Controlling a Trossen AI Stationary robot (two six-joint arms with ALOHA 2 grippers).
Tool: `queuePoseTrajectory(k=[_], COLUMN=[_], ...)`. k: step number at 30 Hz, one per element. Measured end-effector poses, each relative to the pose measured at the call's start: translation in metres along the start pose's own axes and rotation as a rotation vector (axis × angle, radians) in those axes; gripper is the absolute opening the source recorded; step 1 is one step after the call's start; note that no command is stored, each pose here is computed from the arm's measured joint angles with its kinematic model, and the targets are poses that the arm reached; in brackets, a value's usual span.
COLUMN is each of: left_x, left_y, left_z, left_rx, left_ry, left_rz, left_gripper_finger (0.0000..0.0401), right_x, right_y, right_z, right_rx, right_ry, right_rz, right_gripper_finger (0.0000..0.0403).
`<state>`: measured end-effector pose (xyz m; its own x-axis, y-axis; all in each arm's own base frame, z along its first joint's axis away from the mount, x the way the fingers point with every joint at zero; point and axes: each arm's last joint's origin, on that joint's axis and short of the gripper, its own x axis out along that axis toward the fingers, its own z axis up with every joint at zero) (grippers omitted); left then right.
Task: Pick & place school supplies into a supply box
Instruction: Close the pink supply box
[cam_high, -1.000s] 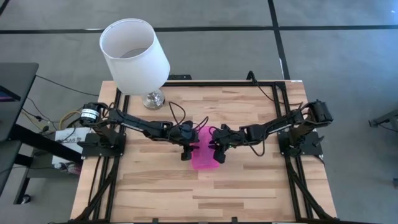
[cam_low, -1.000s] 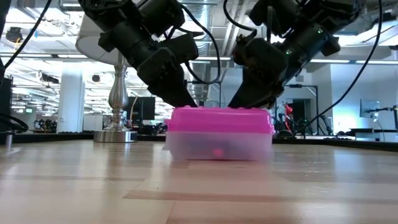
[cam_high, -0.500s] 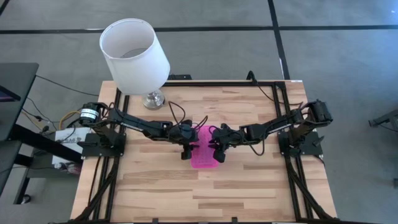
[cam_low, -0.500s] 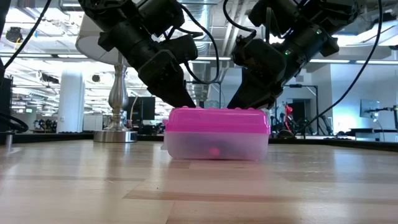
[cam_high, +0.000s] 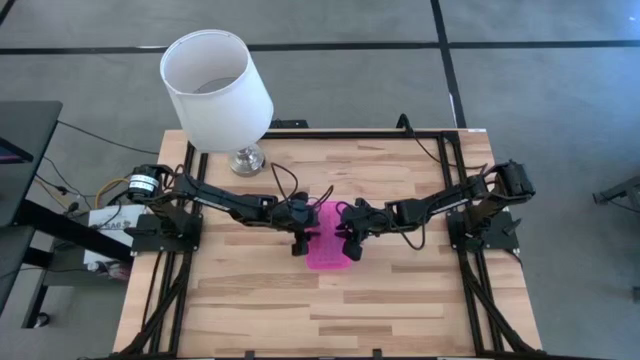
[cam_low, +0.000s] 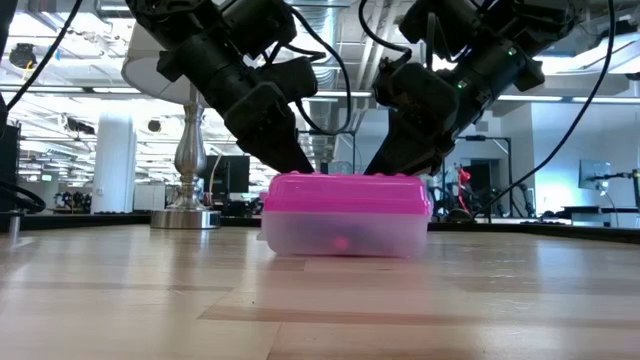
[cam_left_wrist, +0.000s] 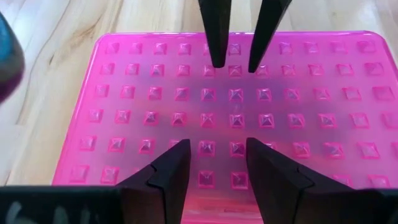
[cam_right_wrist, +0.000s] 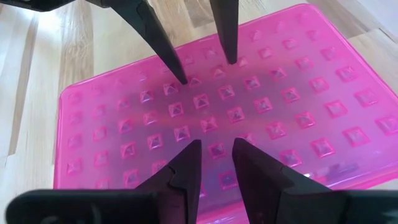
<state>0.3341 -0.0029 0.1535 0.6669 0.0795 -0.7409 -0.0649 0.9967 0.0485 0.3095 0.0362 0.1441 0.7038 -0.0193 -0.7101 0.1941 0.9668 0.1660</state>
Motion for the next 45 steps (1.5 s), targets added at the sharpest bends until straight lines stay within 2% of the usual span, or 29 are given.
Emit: queuePoseTrajectory(k=[13,22,30,45], left_x=[0.0,-0.019,-0.044,-0.047], left_y=[0.0,0.002,0.004,0.004], left_z=[0.0,0.009,0.023,0.026], left_rx=[-0.009,-0.01,-0.016,-0.016], left_ry=[-0.001,-0.057,-0.165,-0.183], left_rz=[-0.016,-0.016,0.001,0.005], left_gripper_finger=[0.0151,0.0151,0.0151,0.0151], right_x=[0.0,0.0,0.0,0.0], right_y=[0.0,0.001,-0.003,-0.004], right_z=[0.0,0.001,0.002,0.001], right_rx=[0.003,0.003,0.011,-0.017], right_ry=[-0.003,-0.009,-0.007,0.005], right_rz=[-0.001,0.003,0.0,0.0], right_gripper_finger=[0.0091,0.0091,0.0091,0.0091])
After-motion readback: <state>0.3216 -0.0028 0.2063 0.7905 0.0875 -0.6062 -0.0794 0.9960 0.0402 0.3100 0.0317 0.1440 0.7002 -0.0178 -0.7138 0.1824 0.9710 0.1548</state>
